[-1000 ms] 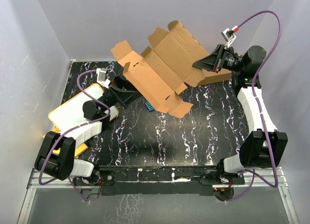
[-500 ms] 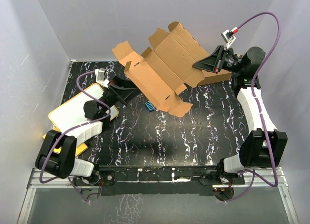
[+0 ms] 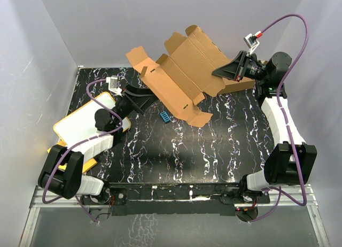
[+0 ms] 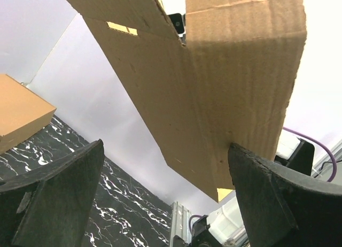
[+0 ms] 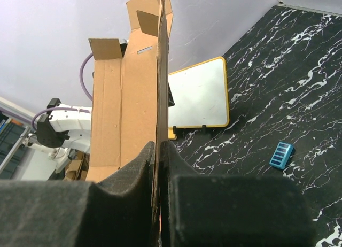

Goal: Fold the paper box

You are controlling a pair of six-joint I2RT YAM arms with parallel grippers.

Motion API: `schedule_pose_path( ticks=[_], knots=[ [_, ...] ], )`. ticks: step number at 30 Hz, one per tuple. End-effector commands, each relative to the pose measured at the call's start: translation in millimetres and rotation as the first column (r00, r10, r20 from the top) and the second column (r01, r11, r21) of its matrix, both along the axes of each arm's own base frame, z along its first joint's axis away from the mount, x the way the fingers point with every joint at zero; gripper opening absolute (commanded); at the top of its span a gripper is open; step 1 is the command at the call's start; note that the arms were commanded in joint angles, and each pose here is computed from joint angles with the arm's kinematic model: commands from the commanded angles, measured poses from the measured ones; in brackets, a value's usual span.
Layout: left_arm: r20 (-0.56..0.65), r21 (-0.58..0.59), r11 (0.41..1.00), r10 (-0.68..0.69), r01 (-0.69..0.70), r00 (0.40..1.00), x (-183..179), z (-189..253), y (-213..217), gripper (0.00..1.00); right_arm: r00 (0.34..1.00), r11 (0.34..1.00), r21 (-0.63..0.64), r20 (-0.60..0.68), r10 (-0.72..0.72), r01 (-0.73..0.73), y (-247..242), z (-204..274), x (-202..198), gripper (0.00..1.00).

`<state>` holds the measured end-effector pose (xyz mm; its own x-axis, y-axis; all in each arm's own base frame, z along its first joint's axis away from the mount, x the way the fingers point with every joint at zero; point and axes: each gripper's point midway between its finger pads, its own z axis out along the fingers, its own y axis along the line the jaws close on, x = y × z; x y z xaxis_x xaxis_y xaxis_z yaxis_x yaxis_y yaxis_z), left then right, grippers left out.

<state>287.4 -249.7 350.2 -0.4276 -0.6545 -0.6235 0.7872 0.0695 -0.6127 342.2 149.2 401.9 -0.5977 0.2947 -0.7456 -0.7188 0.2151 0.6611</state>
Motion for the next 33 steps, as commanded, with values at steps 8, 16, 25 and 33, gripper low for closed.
schedule_pose_path(
  ticks=[8, 16, 25, 33],
  knots=[
    [-0.013, -0.045, 0.998, 0.052, -0.053, 0.999, -5, 12, 9, 0.97, 0.997, 0.999, -0.023, 0.07, -0.037, 0.039, 0, 6, 2, 0.08],
    [-0.014, -0.082, 0.996, 0.026, -0.027, 1.0, -19, 7, 14, 0.97, 0.996, 0.998, -0.025, 0.069, -0.052, 0.054, -1, 4, 5, 0.08],
    [-0.043, -0.063, 0.997, 0.033, -0.036, 0.999, -22, -6, 16, 0.97, 0.996, 0.998, -0.025, 0.061, -0.059, 0.061, -2, 0, 7, 0.08],
    [-0.065, -0.075, 0.997, 0.027, -0.031, 0.997, -10, -9, 12, 0.97, 0.997, 0.998, -0.027, 0.052, -0.049, 0.051, 1, -5, 4, 0.08]
  ],
)
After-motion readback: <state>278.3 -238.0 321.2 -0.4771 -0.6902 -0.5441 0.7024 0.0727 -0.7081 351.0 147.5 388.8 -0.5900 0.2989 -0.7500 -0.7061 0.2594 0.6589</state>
